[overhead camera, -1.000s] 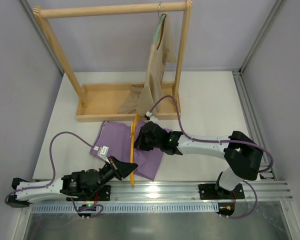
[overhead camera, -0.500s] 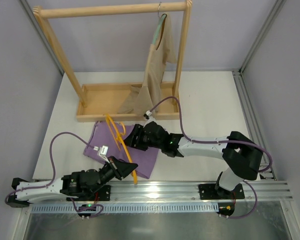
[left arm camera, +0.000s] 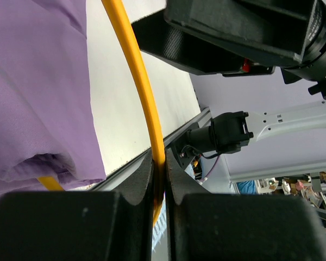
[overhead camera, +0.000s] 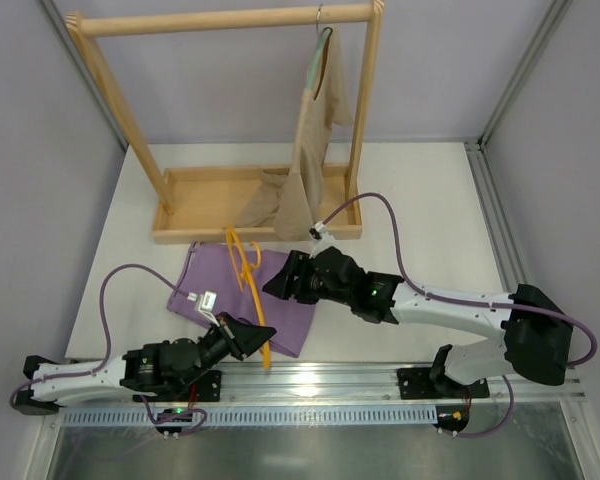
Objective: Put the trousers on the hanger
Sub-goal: Place trousers on hanger
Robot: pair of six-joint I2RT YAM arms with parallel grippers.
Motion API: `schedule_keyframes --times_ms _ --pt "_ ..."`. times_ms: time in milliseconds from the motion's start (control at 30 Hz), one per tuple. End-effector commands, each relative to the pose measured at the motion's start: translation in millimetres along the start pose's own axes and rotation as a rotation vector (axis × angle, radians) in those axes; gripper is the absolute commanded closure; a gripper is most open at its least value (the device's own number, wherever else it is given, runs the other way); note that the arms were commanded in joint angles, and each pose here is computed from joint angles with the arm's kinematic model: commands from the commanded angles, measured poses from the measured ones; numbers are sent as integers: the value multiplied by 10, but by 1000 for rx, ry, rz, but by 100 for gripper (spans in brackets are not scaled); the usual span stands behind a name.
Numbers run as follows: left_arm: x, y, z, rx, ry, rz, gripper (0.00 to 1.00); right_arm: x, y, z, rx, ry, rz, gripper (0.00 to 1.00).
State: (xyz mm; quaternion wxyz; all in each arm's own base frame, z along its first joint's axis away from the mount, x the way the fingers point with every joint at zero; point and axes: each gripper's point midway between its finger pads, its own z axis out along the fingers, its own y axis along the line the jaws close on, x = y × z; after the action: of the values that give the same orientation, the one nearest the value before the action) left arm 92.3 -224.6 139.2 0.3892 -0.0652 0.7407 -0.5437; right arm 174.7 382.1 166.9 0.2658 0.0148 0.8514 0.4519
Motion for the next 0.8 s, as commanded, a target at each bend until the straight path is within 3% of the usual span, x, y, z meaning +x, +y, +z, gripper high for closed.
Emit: schedule_keyframes --times_ms 0,300,567,767 --pt "282 582 -12 -132 65 106 100 -2 10 -119 -20 -40 -44 36" --pt "276 558 -8 -125 63 99 99 28 399 2 -97 -32 -174 31" --pt "282 561 -8 -130 67 104 100 -56 393 322 13 -36 -244 32" --pt "283 592 -12 -154 75 128 99 -49 214 466 109 -41 -220 59"
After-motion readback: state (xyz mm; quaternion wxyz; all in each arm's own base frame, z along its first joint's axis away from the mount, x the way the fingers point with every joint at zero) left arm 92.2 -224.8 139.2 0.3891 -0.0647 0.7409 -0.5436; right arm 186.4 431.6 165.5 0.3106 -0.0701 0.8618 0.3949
